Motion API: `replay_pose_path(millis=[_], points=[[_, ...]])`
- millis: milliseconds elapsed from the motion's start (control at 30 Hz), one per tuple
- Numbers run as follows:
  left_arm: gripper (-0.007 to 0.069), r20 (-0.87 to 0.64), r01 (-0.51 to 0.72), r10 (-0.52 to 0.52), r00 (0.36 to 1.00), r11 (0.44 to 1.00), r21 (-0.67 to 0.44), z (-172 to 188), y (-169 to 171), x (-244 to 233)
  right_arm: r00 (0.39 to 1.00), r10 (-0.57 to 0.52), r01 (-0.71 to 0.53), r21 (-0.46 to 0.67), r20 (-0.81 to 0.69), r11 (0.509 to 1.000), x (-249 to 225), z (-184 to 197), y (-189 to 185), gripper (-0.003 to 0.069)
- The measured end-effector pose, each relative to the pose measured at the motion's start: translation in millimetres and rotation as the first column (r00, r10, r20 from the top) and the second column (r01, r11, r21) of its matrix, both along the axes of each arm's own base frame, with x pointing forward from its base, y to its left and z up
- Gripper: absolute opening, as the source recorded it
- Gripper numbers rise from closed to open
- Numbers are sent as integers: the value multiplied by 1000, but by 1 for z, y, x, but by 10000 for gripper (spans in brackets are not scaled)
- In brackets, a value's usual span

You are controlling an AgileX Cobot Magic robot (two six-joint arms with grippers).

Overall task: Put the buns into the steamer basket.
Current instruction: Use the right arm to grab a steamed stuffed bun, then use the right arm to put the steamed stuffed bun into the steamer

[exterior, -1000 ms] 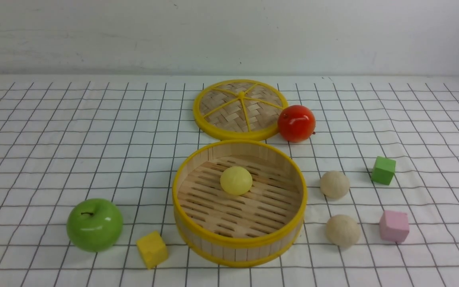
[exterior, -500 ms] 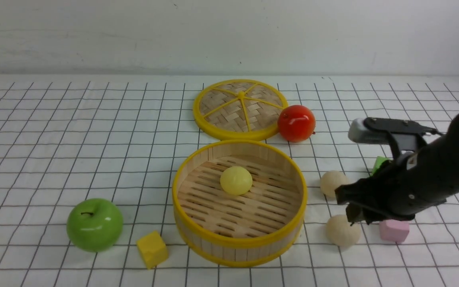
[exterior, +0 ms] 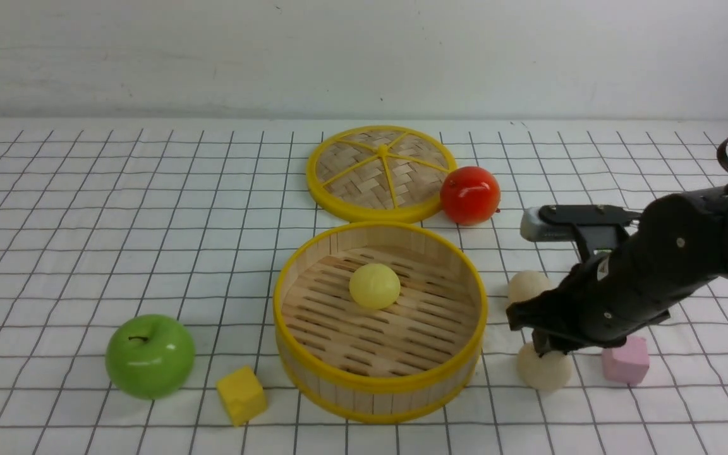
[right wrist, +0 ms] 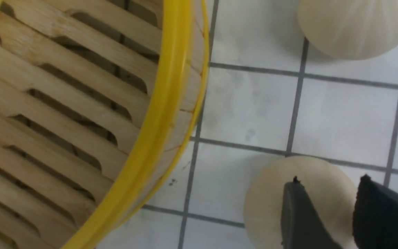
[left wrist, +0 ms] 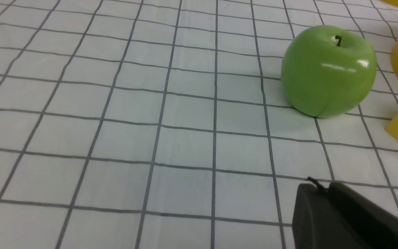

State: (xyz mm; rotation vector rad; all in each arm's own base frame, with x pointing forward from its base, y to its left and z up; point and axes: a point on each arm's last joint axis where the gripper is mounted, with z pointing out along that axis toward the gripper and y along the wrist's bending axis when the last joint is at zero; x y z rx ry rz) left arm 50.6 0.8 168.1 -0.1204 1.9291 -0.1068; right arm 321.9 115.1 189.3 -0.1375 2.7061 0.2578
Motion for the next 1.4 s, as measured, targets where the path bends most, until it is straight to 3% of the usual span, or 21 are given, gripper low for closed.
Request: replay_pose_path(millis=[267,367,400,433,467,533,800,1067,1233,1400], points=[[43,0,0,0,1000,1000,0,0,0,0,1000,8,-8,-14,-22,1000,-1,-3,0,229],[48,0,0,0,1000,1000,0,0,0,0,999,21,-22,-24,-39,999,-2,-5,-1,174],[50,0,0,0,1000,1000,0,0,0,0,999,25,-27,-27,-48,999,-2,-6,-1,117],[51,0,0,0,1000,1000,0,0,0,0,998,25,-27,-28,-49,999,-2,-6,-1,108],[53,0,0,0,1000,1000,0,0,0,0,998,26,-28,-30,-57,999,-3,-6,-1,41],[55,0,0,0,1000,1000,0,0,0,0,998,24,-26,-27,-62,999,-4,-6,-1,3],[65,0,0,0,1000,1000,0,0,0,0,998,19,-18,9,-66,1000,-8,5,1,-1],[74,0,0,0,1000,1000,0,0,0,0,997,37,-46,124,74,991,-18,69,11,-1],[74,0,0,0,1000,1000,0,0,0,0,972,143,-183,223,184,957,-33,104,57,-1],[74,0,0,0,1000,1000,0,0,0,0,957,186,-239,242,223,940,-31,91,91,-1]])
